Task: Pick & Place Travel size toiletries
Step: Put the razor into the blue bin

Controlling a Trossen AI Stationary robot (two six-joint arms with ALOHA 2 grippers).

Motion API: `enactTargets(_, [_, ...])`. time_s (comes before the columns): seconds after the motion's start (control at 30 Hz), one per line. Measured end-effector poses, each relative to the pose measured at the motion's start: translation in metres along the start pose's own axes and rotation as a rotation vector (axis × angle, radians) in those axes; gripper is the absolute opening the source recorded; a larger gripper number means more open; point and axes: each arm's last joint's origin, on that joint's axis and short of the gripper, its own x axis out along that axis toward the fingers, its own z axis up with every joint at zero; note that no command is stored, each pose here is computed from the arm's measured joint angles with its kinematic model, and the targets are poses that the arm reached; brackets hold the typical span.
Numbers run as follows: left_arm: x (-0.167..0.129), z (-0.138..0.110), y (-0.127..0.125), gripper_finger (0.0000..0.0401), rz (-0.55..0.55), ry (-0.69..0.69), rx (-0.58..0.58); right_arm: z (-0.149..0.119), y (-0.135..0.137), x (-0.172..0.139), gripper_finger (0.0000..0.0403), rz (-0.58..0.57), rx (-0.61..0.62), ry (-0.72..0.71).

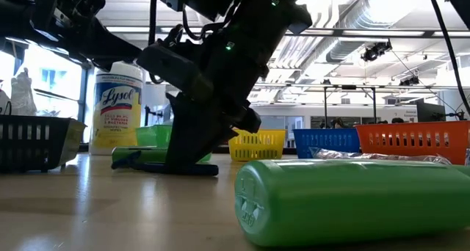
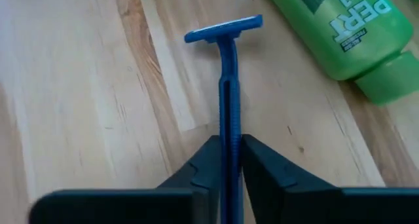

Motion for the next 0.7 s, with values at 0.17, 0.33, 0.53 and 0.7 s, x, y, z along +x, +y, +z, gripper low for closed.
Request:
enactTargets(0.17, [0.000,0.000,0.000,0.0001,0.000,0.000,0.000,0.000,0.001,-0.001,0.0018,0.005,-0.045,-0.001])
enactTargets(0.33, [0.000,-0.001,0.000,0.0001,0.000,0.004,0.002,0.001,0.003,-0.006,0.0028,0.014,-0.077,-0.014])
enactTargets(0.53, [0.000,-0.001,0.000,0.0001,-0.001,0.010,0.004,0.000,0.014,-0.035,0.0017,-0.022,-0.182,-0.058])
enactTargets(0.7, [0.000,-0.002,0.000,0.0001,-0.003,0.016,0.006,0.008,0.018,-0.068,0.0018,-0.019,-0.197,-0.127])
